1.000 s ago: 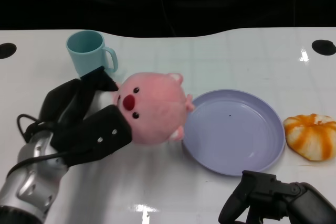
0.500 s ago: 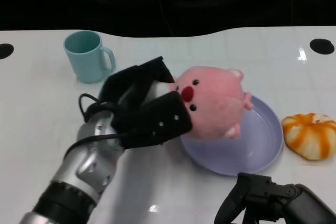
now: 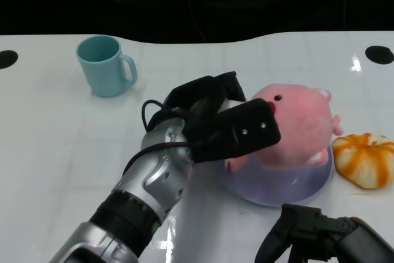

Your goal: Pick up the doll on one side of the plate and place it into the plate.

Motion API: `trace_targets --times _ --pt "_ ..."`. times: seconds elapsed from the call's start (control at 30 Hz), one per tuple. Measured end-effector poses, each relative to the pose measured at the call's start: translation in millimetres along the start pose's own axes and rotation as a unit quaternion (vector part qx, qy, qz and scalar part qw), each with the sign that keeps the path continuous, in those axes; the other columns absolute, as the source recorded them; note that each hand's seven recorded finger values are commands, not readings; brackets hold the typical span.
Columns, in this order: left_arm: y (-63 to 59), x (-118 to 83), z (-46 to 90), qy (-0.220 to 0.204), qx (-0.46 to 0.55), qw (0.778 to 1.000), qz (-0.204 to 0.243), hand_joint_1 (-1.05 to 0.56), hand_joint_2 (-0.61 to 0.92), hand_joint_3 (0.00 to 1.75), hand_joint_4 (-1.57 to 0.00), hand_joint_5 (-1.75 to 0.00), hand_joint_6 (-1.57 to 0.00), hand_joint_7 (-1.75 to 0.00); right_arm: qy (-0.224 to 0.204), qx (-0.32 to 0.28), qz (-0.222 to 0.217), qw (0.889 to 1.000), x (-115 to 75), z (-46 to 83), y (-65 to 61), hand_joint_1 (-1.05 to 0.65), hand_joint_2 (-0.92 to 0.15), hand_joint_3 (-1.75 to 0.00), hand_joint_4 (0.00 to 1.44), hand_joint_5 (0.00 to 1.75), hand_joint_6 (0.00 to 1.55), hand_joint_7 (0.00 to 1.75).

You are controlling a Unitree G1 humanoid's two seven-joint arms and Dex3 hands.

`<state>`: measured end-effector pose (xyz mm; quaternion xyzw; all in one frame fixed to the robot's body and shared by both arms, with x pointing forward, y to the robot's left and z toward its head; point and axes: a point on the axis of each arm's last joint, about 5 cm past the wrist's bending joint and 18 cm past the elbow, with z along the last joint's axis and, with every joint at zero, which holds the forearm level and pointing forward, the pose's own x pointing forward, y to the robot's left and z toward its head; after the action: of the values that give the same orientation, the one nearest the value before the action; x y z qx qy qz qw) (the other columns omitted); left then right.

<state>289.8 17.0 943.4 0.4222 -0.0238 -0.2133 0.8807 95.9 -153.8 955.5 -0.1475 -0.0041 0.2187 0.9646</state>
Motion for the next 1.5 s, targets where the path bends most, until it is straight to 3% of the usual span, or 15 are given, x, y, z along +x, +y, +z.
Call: trace_targets --times 0.03,0.13,0.2,0.27,0.33,0.43,0.47,0.57,0.77,1.03,1.27,1.5 --pt "0.4 0.9 2.4 0.004 -0.001 1.000 -0.006 -0.21 0.63 0.58 -0.78 -1.75 -0.89 -0.58 0.001 0.000 0.000 1.000 -0.2 -0.1 -0.1 -0.25 -0.92 -0.32 0.70 1.55 0.61 1.26" --pt "0.5 2.2 7.3 0.014 -0.010 1.000 -0.018 -0.23 0.73 0.43 -0.72 -1.74 -0.81 -0.26 0.002 0.000 0.000 1.000 -0.6 -0.3 -0.4 -0.26 -0.92 -0.33 0.70 1.55 0.61 1.27" --pt "-0.1 2.3 8.6 0.019 -0.024 0.999 -0.030 -0.31 0.86 0.27 -0.58 -1.53 -0.64 -0.09 0.002 -0.001 0.000 1.000 -0.7 -0.3 -0.6 -0.27 -0.92 -0.33 0.70 1.55 0.61 1.27" --pt "1.3 2.0 10.1 0.014 -0.038 0.998 -0.045 -0.38 0.91 0.23 -0.42 -1.32 -0.53 -0.04 0.003 -0.001 0.000 1.000 -1.0 -0.4 -0.7 -0.27 -0.92 -0.32 0.70 1.55 0.61 1.27" --pt "4.0 1.2 12.5 0.004 -0.038 0.998 -0.057 -0.56 0.92 0.28 -0.15 -0.70 -0.32 -0.02 0.004 -0.001 -0.001 1.000 -1.3 -0.5 -1.1 -0.27 -0.92 -0.32 0.70 1.55 0.61 1.27" --pt "8.0 -0.9 14.1 -0.009 -0.016 0.997 -0.076 -0.68 0.92 0.31 -0.03 -0.48 -0.22 0.00 0.003 -0.002 -0.002 1.000 -1.7 -0.3 -1.6 -0.27 -0.92 -0.32 0.70 1.55 0.61 1.27" --pt "9.3 -1.6 14.2 -0.012 -0.005 0.997 -0.078 -0.75 0.92 0.32 -0.01 -0.30 -0.16 -0.01 0.003 -0.002 -0.001 1.000 -1.7 -0.2 -1.7 -0.27 -0.92 -0.32 0.70 1.55 0.61 1.27" --pt "12.9 -4.1 14.5 -0.023 0.032 0.996 -0.081 -0.87 0.92 0.36 0.00 -0.08 -0.07 -0.01 0.003 -0.002 0.000 1.000 -1.8 -0.2 -2.0 -0.27 -0.92 -0.32 0.70 1.55 0.61 1.27" --pt "21.8 -9.6 12.9 -0.047 0.076 0.992 -0.093 -0.99 0.92 0.39 0.00 0.00 -0.02 -0.01 0.003 -0.002 0.001 1.000 -1.8 -0.2 -2.4 -0.26 -0.92 -0.32 0.70 1.55 0.61 1.27" --pt "38.4 -30.7 2.8 -0.078 0.084 0.990 -0.083 -1.01 0.92 0.40 -0.01 -0.01 -0.04 -0.02 0.002 -0.003 0.001 1.000 -1.4 -0.2 -2.8 -0.26 -0.92 -0.32 0.70 1.54 0.61 1.27" --pt "63.6 -58.7 -8.7 -0.110 0.052 0.990 -0.065 -0.94 0.92 0.37 -0.07 -0.06 -0.09 -0.05 0.001 -0.002 0.002 1.000 -0.3 -0.6 -3.4 -0.26 -0.92 -0.32 0.70 1.55 0.61 1.27" --pt "71.0 -88.2 -29.1 -0.135 -0.048 0.989 -0.042 -0.75 0.92 0.29 -0.28 -0.22 -0.28 -0.13 0.000 -0.003 0.002 1.000 0.2 -0.7 -3.7 -0.26 -0.92 -0.32 0.70 1.55 0.61 1.27"
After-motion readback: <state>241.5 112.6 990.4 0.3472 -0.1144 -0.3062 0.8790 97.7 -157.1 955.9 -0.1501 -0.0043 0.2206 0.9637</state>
